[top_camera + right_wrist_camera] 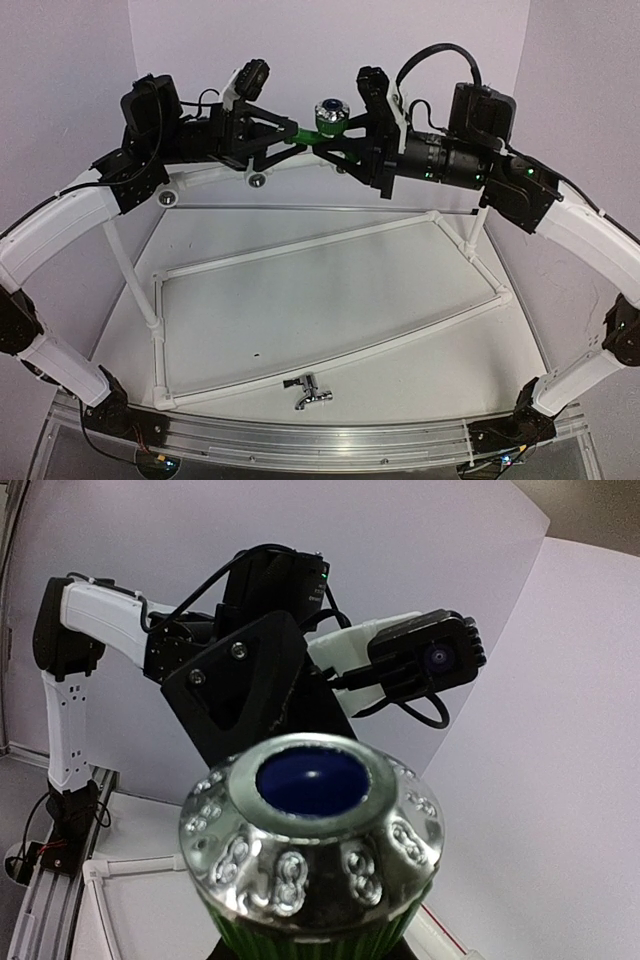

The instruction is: Install the water faucets

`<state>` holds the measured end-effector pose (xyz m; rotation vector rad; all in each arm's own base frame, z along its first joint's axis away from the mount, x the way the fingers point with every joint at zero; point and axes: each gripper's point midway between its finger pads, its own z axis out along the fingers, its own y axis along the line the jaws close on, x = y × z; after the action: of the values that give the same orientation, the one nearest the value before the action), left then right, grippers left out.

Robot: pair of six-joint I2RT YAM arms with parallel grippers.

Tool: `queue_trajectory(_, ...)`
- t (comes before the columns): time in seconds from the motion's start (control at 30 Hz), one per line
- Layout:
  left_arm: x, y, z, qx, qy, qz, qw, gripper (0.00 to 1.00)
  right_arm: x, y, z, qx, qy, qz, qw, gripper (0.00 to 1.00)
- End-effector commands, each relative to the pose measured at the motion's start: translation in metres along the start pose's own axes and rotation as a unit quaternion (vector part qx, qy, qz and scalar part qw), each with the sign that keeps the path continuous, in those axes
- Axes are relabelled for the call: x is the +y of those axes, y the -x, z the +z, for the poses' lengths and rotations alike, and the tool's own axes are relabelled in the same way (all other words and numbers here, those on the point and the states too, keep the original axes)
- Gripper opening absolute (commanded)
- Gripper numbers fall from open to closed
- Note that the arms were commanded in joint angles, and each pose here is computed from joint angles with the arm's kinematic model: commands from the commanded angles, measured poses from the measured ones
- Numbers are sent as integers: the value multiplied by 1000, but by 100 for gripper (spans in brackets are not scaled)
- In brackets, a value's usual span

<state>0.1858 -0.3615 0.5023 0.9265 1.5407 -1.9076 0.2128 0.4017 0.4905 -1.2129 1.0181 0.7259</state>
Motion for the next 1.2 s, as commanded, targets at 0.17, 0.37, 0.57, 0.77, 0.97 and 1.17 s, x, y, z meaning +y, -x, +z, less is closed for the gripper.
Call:
queue_trajectory(0.17,-15,3,10,7,-28,22,999,38,1,8,0,-19,-8,-39,999,0)
queue_trajectory(0.37,-13,4,10,0,-22,20,1000,9,2,2,-6,-10,-14,-54,998,9)
queue_trajectory(0.57,-11,4,10,-6,-18,7,1000,0,-5,-8,-6,11,-36,-72,997,26)
queue_trajectory(0.77,-12,5,10,-9,-20,-3,1000,0,-20,-22,3,44,-70,-78,994,25)
queue_trajectory(0.97,-6,4,10,-11,-6,-14,1000,0,-22,-20,8,46,-74,-97,991,30)
queue_trajectory(1.17,4,3,10,-12,18,-24,999,0,-18,-18,7,46,-68,-112,990,36)
